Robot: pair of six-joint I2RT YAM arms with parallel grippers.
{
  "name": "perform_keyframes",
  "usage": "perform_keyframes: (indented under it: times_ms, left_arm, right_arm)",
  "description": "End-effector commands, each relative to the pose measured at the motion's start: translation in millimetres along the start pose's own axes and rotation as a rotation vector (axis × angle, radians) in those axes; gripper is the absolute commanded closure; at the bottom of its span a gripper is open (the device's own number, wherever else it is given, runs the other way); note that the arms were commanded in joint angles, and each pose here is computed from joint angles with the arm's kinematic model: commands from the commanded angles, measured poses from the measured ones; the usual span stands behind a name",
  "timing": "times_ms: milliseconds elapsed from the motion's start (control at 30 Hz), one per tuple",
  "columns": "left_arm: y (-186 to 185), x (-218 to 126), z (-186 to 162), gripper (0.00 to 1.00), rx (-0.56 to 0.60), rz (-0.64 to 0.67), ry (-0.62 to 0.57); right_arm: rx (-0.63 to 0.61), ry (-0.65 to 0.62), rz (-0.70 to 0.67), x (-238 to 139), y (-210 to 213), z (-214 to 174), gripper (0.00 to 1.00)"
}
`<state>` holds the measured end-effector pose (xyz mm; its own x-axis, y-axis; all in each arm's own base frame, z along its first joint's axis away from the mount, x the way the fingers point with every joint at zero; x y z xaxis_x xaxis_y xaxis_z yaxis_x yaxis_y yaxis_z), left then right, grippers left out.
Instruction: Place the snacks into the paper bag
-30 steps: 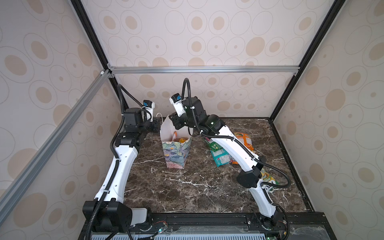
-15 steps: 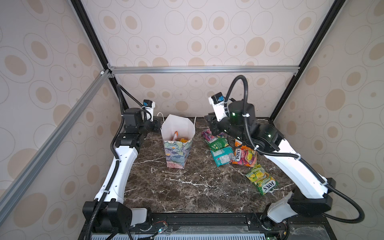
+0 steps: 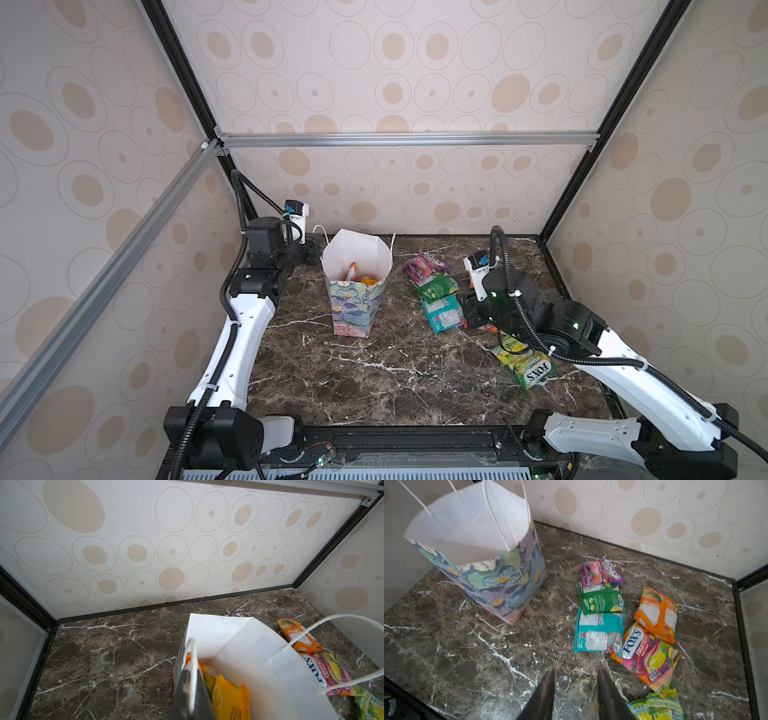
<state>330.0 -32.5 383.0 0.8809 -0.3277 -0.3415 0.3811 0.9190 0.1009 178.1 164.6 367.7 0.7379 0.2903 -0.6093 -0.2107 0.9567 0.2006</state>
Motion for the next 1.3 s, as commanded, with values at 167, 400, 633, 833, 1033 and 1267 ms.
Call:
perform_keyframes:
  times_ms: [167,400,633,833,1033,1267]
  left_arm:
    - [4,-8,15,0.98,0.033,0.019,-0.065]
    - [5,-1,11,0.97,0.018,-0.002,-0.035]
    - [3,3,13,0.98,0.006,-0.047,-0.027]
    - [1,0,14,0.97,0.007,-0.052,-0.038]
    - [2,-3,15,0.96,0.011,-0.039,-0.046]
    - [-1,6,12,0.96,-0.012,-0.098,-0.035]
  right_arm:
    - [-0.031,0.185,-0.265,23,-29,-46,0.57]
    - [-0.130,0.240,-0.481,48,-44,-64,0.54]
    - [-0.042,0.380,-0.615,74,-74,-90,0.48]
    - [0.199,0.492,-0.565,98,-107,-112,0.40]
    - [0.221,0.591,-0.625,119,-121,-109,0.35]
    - [0.212,0.735,-0.683,145,-130,-128,0.32]
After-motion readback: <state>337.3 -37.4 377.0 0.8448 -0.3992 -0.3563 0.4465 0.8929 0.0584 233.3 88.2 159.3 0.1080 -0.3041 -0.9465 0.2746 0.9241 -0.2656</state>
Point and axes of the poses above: each gripper's point midway between its finger pads, its own x axis out along the fingers, its own y axis along the line the jaws close on, z = x × y, the point moved 9 cm from there along -x, back along the fingers, and after that the axes turned 14 degrees about x, right-handed, at the moved point
